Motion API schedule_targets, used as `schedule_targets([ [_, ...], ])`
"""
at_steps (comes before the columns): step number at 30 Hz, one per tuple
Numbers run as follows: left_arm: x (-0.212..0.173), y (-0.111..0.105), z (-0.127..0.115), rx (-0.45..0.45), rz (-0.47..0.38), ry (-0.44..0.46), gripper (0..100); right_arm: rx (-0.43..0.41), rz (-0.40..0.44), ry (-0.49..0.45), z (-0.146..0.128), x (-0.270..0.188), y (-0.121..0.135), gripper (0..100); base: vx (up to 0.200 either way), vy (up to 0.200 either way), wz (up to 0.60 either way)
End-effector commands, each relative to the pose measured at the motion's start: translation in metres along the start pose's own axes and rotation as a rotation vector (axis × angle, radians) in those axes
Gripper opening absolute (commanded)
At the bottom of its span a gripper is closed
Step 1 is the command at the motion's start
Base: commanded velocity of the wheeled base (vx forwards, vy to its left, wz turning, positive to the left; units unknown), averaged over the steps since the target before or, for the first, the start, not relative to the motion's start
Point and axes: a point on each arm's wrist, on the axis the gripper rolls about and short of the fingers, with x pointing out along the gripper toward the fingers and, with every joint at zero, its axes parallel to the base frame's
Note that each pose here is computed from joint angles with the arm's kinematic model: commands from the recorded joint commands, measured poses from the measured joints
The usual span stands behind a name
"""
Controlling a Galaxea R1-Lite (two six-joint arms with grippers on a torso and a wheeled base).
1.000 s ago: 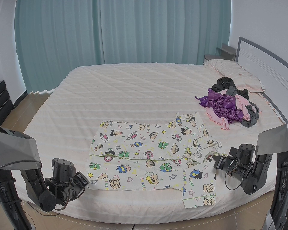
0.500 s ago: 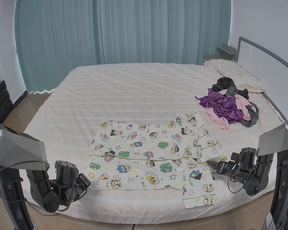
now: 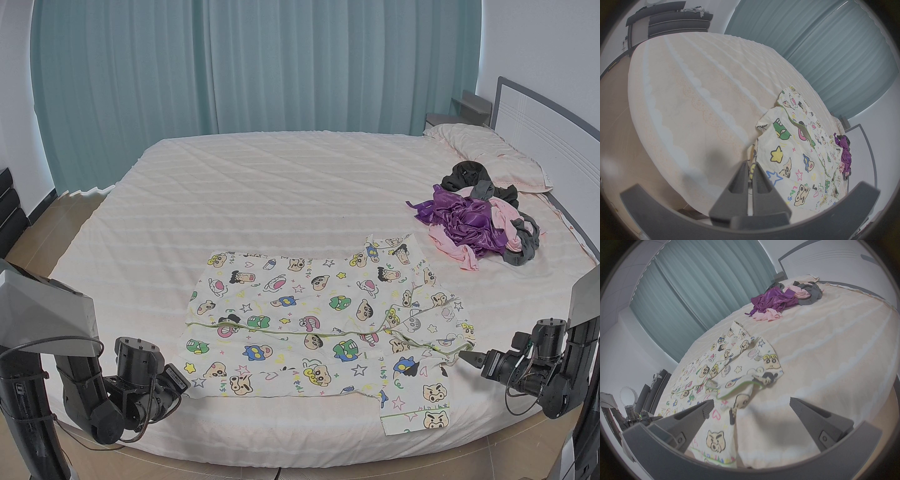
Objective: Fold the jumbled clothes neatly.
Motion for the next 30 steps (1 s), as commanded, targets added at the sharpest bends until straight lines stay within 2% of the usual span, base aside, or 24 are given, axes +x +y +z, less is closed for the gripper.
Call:
schedule_targets([
  [1,-0.001,0.000,0.000,0.001,0.000,0.001,0,-0.014,0.027,0.037,-0.009,-0.020,0.012,100,0.000,0.000,0.00],
  [7,-0.002,0.002,-0.001,0.003,0.008,0.006,0,-0.003,0.066,0.087,-0.018,-0.018,0.024,100,0.000,0.000,0.00],
  [14,-0.002,0.003,-0.002,0.004,0.011,0.007,0,-0.027,0.087,0.265,-0.042,-0.019,0.040,100,0.000,0.000,0.00],
  [18,-0.002,0.003,-0.002,0.004,0.011,0.007,0,-0.025,0.067,0.342,-0.052,-0.017,0.038,100,0.000,0.000,0.00],
  [26,-0.002,0.003,-0.002,0.004,0.012,0.008,0,-0.018,0.082,0.412,-0.063,-0.013,0.038,100,0.000,0.000,0.00],
  [30,-0.002,0.004,-0.002,0.005,0.014,0.010,0,0.013,0.096,0.431,-0.068,-0.012,0.045,100,0.000,0.000,0.00],
])
